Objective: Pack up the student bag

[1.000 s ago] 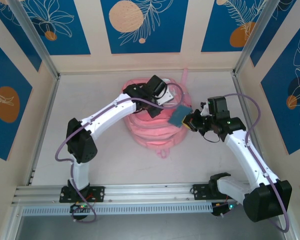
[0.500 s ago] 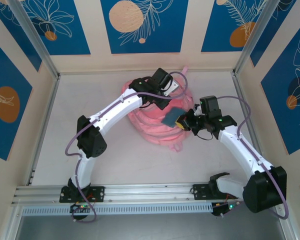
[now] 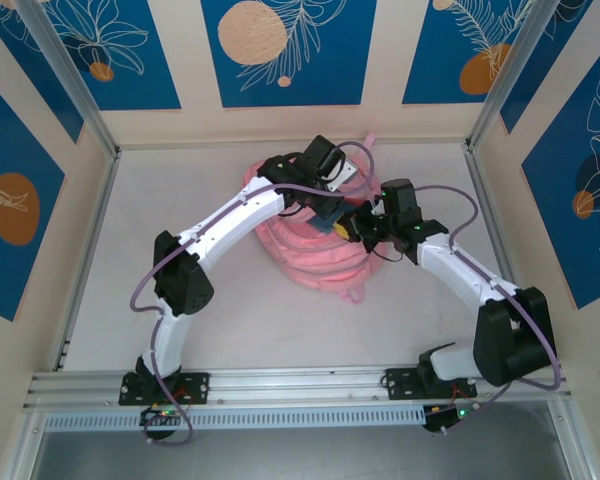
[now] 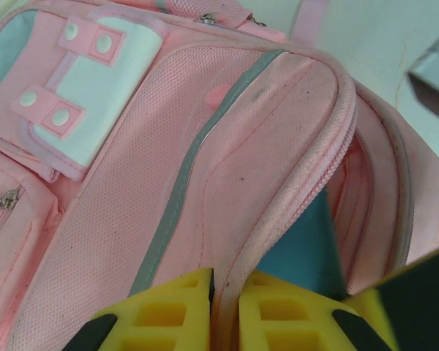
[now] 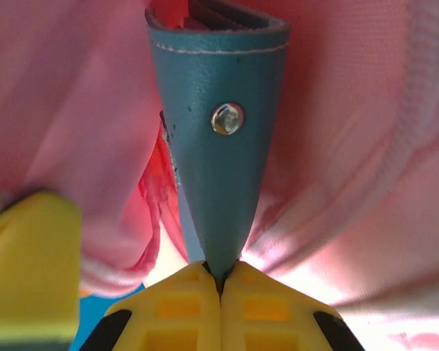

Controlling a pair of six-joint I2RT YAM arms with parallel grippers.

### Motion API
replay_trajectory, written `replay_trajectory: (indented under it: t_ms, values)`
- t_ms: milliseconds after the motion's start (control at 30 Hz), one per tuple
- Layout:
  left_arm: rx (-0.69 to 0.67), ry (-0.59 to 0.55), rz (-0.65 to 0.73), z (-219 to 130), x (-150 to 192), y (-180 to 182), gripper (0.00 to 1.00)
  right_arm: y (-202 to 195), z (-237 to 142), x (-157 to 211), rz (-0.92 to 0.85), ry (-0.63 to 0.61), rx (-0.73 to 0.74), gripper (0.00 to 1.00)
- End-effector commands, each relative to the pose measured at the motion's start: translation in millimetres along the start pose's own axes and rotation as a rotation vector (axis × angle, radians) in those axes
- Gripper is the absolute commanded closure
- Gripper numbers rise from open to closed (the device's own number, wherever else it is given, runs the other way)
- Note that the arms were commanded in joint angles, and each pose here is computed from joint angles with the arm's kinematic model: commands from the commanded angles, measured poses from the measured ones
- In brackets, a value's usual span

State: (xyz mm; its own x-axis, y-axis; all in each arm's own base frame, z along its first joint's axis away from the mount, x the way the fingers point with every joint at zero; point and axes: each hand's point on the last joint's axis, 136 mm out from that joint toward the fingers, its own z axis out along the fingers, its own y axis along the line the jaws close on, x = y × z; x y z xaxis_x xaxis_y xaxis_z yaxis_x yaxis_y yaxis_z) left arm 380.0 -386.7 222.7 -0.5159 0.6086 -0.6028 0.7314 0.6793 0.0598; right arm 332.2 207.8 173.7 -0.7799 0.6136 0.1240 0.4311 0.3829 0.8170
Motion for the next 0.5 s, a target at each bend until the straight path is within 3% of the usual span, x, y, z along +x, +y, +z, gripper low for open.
replay_trajectory:
  t_ms: [0,133,267,467]
  values:
    - [0.040,-0.099,-0.057,-26,-28,-2,0.84,26,12,-8,0.007,-0.037,-0.062,1.00]
    - [0.077,-0.099,-0.113,-34,-28,-3,0.78,28,32,-7,-0.007,-0.053,-0.039,1.00]
    - [0.142,-0.088,-0.196,-44,-24,-2,0.57,23,49,-14,0.024,-0.051,-0.036,0.97]
    - [0.199,-0.123,-0.331,-70,-11,16,0.39,11,38,-5,0.019,-0.025,0.012,0.69]
